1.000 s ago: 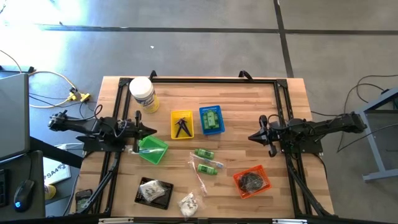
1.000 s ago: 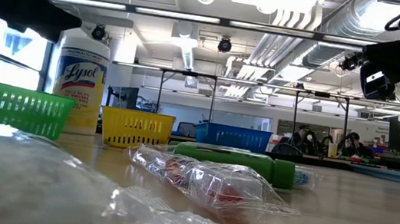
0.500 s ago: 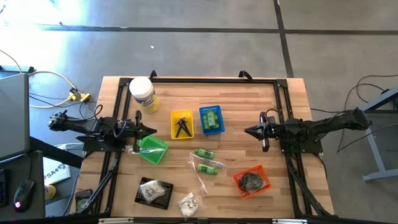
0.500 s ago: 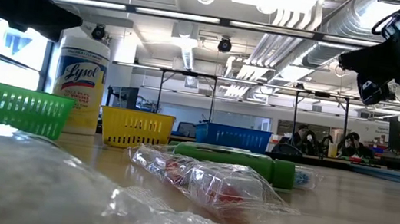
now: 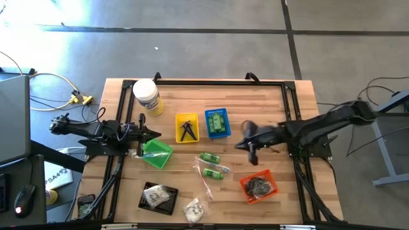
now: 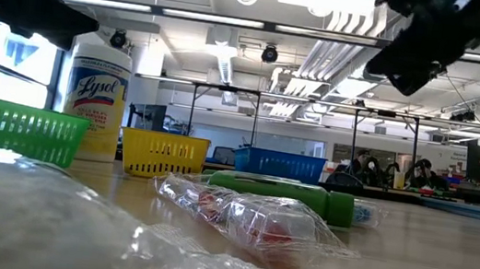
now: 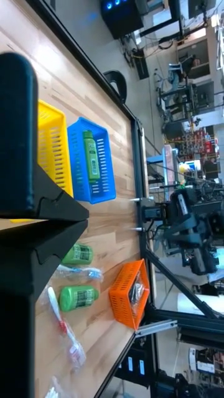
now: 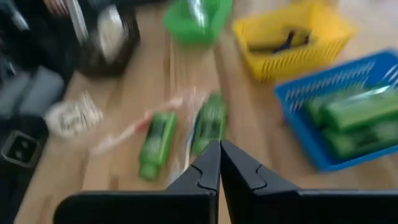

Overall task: Pick & Place Travel size toiletries
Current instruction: Put the blue toothbrush into the green bin

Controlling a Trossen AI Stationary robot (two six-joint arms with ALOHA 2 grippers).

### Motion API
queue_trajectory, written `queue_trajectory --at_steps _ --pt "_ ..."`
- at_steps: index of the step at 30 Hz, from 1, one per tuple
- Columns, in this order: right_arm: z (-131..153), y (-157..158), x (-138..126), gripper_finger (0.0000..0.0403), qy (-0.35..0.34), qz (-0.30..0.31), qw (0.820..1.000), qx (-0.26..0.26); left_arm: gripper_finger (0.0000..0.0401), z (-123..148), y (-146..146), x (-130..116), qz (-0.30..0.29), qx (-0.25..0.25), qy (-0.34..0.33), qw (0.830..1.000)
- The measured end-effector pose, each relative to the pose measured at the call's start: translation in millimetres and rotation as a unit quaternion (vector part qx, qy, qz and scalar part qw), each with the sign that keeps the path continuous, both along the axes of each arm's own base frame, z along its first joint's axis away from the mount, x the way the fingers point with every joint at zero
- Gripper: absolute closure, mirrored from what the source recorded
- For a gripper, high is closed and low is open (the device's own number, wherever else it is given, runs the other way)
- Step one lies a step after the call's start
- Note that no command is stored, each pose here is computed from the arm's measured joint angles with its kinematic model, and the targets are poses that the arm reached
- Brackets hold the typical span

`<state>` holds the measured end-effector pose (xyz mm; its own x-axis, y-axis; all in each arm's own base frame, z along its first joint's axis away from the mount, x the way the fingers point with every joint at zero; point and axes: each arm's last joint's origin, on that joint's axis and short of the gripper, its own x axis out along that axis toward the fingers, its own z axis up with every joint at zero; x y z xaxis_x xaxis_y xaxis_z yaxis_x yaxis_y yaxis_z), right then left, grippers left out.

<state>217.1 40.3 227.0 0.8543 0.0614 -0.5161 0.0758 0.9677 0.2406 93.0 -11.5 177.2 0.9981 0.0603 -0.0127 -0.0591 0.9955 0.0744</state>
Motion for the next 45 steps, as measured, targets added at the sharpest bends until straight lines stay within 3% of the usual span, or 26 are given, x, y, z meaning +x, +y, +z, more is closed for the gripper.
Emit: queue_trajectory --at_steps 6,11,14,19,24,31,45 --pt "-7.8 20.7 51.2 0.0399 0.151 0.035 0.988 0.013 0.0401 0.0 0.0 0.0 0.000 -0.002 0.000 1.000" --pt "-25.2 35.5 83.6 0.0399 0.201 0.071 0.977 0.006 0.0401 0.0 0.0 0.0 0.000 -0.012 -0.001 1.000" --pt "-36.0 39.8 94.8 0.0397 0.225 0.066 0.972 0.030 0.0401 0.0 0.0 0.0 0.000 -0.016 -0.001 1.000" --pt "-50.5 48.3 100.6 0.0363 0.258 0.082 0.960 0.069 0.0401 0.0 0.0 0.0 0.000 -0.025 -0.002 1.000" --pt "-56.3 54.8 99.8 0.0278 0.275 0.072 0.955 0.089 0.0401 0.0 0.0 0.0 0.000 -0.025 -0.002 1.000" --pt "-56.4 59.1 99.0 0.0182 0.258 0.026 0.965 0.040 0.0401 0.0 0.0 0.0 0.000 -0.025 -0.002 1.000" --pt "-98.3 71.5 108.9 0.0168 0.286 0.008 0.958 0.012 0.0401 0.2 0.0 -0.1 0.000 -0.027 -0.002 1.000"
